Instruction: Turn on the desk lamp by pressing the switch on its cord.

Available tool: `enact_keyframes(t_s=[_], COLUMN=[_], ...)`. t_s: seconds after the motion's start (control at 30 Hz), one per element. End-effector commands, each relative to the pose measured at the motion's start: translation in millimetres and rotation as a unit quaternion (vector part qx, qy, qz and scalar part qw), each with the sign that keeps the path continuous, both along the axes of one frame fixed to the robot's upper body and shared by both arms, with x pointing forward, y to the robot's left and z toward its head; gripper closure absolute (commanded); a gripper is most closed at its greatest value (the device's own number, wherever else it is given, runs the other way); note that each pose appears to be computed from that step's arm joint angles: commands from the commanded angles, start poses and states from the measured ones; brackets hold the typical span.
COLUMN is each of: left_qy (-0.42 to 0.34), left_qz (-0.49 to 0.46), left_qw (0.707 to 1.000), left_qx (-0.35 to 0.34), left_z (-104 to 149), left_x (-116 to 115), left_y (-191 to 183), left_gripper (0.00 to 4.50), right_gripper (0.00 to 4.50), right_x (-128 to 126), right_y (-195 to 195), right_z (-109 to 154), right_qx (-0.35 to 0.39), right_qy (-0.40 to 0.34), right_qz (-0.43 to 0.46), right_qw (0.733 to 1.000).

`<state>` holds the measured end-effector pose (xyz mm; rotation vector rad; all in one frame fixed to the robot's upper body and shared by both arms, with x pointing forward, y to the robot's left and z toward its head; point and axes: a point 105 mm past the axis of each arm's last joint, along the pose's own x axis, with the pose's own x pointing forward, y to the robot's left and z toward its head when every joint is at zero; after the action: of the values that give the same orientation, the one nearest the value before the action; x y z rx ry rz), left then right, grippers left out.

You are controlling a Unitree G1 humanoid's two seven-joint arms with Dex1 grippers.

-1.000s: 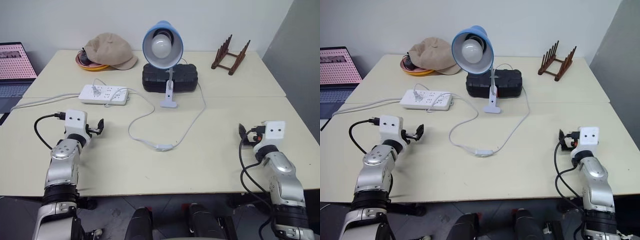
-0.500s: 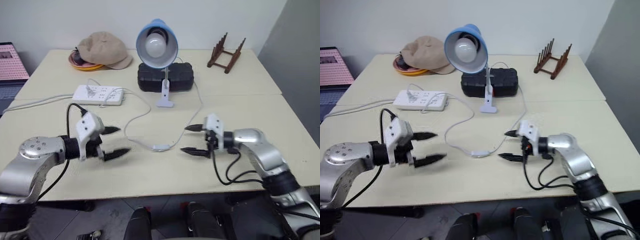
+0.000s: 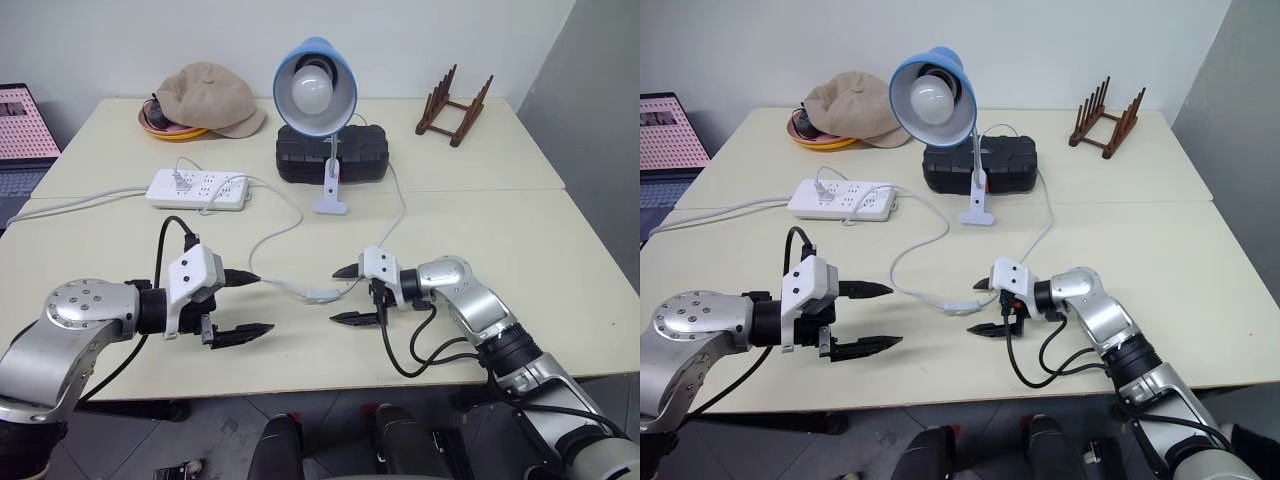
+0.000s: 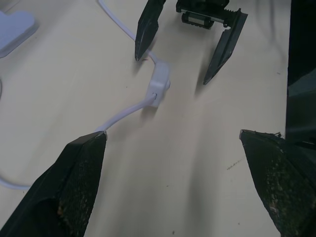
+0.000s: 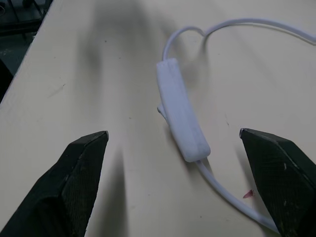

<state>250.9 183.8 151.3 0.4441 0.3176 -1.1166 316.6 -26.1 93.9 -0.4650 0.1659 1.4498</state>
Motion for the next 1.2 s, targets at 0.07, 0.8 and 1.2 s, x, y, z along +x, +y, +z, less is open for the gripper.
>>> enact_keyframes(t_s=[0.07,0.8,1.2], left_qy=[-0.020,0.023,0.166], left_qz=[-0.012,-0.019,-0.029], left_qw=[1.000,0.997,0.952], left_qx=[-0.001,-0.065,-0.254], left_z=[7.2,-4.2,-1.9], left_x=[1.2,1.7,36.6], left_y=[-1.1,-23.4,-83.0], left_gripper=[0.00,0.00,0.00], right_gripper=[0.60,4.14,4.14], right_x=[4.1,11.8,-23.4], right_y=[3.7,-31.4,-51.9], right_z=[7.7,36.5,91.5], right_qx=[0.015,0.095,0.178], right_qy=[-0.015,0.042,0.198], right_qz=[-0.001,-0.068,-0.040], right_qw=[1.000,0.992,0.963])
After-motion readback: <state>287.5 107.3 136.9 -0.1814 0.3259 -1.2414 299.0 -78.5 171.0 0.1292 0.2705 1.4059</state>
